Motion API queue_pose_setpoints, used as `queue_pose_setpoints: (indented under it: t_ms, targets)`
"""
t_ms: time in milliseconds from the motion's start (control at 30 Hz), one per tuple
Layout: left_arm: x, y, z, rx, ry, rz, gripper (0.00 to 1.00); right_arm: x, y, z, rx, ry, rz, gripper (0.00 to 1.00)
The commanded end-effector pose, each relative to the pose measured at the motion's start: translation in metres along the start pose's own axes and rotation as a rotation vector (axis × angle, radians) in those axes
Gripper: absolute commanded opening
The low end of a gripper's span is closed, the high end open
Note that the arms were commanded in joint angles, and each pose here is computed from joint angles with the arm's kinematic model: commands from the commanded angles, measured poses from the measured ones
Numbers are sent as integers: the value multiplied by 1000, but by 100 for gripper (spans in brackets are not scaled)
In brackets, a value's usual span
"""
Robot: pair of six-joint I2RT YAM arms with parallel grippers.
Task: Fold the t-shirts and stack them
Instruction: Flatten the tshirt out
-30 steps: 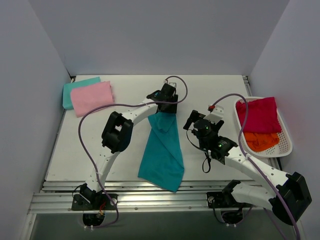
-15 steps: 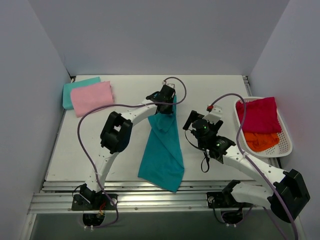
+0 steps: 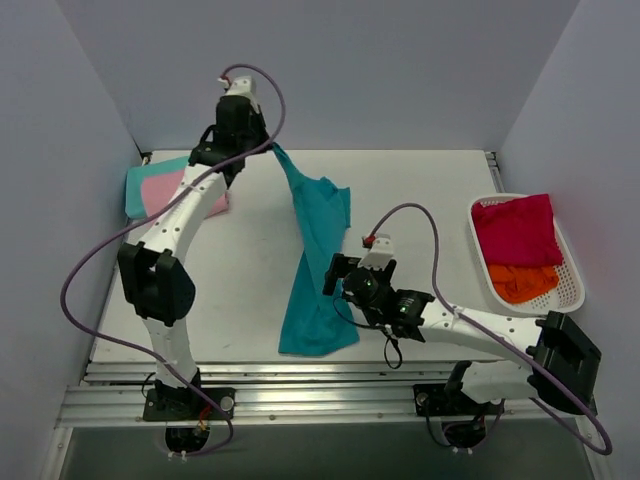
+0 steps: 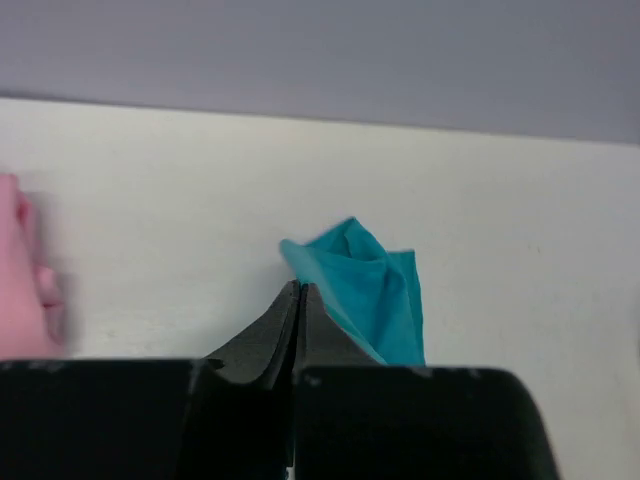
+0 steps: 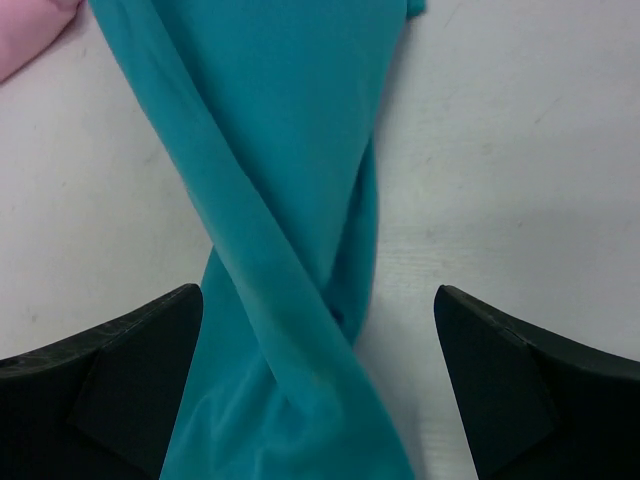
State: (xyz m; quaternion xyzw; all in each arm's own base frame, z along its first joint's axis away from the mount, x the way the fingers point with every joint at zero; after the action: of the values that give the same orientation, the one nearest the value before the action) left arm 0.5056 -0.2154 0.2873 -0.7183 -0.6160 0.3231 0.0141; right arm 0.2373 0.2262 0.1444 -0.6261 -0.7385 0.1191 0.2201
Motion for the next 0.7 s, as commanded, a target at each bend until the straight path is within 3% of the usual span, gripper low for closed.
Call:
queue_pose_setpoints:
  t_ms: [0, 267, 667]
  targets:
    - [28, -13, -50, -99, -3, -16, 2, 21, -6, 17, 14, 17, -18, 96]
    - [102, 29, -26, -15, -96, -73, 2, 44, -3, 42, 51, -60, 1, 96]
    - [118, 54, 14, 61, -124, -61, 2, 56, 21, 59, 49, -115, 40, 97]
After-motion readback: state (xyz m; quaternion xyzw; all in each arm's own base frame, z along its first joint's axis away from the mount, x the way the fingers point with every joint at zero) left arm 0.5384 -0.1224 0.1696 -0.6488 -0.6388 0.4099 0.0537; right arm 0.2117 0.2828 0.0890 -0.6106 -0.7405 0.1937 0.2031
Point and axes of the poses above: each gripper's point midway between its finger pads, its own y axis out along the fingers, its own x axis along the line the jaws close on, z = x × y, the point moved 3 cm from there along -y, back along the fingers, and after that the axes turned 11 degrees about -y, right-handed, at the moved point
